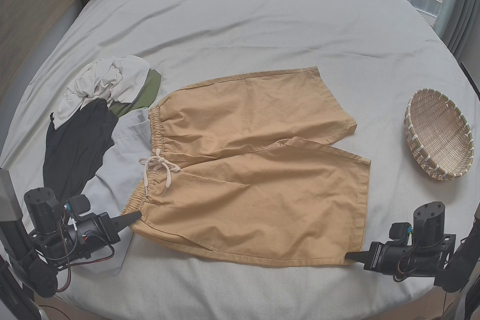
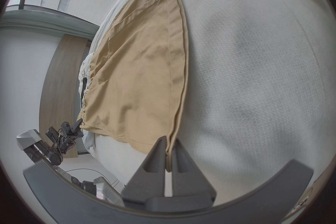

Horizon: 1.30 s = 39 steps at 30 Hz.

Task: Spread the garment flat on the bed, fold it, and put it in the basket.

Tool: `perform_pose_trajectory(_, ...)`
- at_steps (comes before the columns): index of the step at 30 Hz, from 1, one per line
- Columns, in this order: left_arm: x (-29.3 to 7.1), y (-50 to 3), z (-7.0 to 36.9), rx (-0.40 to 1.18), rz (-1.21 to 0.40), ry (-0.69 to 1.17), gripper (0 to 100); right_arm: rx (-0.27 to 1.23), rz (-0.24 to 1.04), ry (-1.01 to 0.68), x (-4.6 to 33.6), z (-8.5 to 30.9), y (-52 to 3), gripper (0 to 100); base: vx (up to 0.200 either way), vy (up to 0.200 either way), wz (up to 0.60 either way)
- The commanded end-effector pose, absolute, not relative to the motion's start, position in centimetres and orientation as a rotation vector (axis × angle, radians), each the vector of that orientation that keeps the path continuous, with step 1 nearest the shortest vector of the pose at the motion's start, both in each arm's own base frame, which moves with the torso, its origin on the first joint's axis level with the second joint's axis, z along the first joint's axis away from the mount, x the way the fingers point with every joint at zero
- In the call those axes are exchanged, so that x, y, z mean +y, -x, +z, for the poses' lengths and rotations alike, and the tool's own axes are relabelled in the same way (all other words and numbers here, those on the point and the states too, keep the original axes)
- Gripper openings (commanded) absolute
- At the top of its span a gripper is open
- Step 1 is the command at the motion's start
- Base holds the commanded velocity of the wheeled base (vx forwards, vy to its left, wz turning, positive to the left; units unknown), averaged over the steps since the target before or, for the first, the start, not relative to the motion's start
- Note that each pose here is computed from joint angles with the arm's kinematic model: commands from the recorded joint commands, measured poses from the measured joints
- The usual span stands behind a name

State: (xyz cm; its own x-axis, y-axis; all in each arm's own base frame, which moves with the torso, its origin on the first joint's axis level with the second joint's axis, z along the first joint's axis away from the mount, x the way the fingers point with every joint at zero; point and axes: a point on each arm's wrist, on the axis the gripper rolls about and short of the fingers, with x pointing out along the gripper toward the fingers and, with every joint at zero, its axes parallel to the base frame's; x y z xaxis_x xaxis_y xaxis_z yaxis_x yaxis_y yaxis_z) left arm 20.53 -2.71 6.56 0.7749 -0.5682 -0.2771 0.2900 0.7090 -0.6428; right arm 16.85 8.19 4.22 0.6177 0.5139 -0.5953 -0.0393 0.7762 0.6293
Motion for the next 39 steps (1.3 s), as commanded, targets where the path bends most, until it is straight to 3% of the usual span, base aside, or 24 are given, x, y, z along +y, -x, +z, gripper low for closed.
perform_pose_trajectory(1,-2.9,-19.0,8.1,0.464,-0.524,0.608,0,0.827,0.360,-0.619,7.7,5.4,-15.7,0,0.000,0.000,0.00)
perform_pose_trajectory(4,-2.8,-18.7,8.1,0.480,-0.518,0.608,0,0.837,0.355,-0.618,7.6,5.5,-15.4,0,0.000,0.000,0.00)
perform_pose_trajectory(10,-2.6,-16.7,6.9,0.663,-0.485,0.541,0,0.897,0.360,-0.612,6.8,6.2,-13.6,0,0.000,0.000,0.00)
perform_pose_trajectory(25,-2.5,-14.1,6.3,0.818,-0.487,0.464,0,0.976,0.384,-0.563,5.5,7.3,-9.3,0,0.000,0.000,0.00)
perform_pose_trajectory(39,-2.3,-13.0,6.5,0.848,-0.491,0.425,0,0.944,0.409,-0.564,5.3,8.7,-8.6,0,0.000,0.000,0.00)
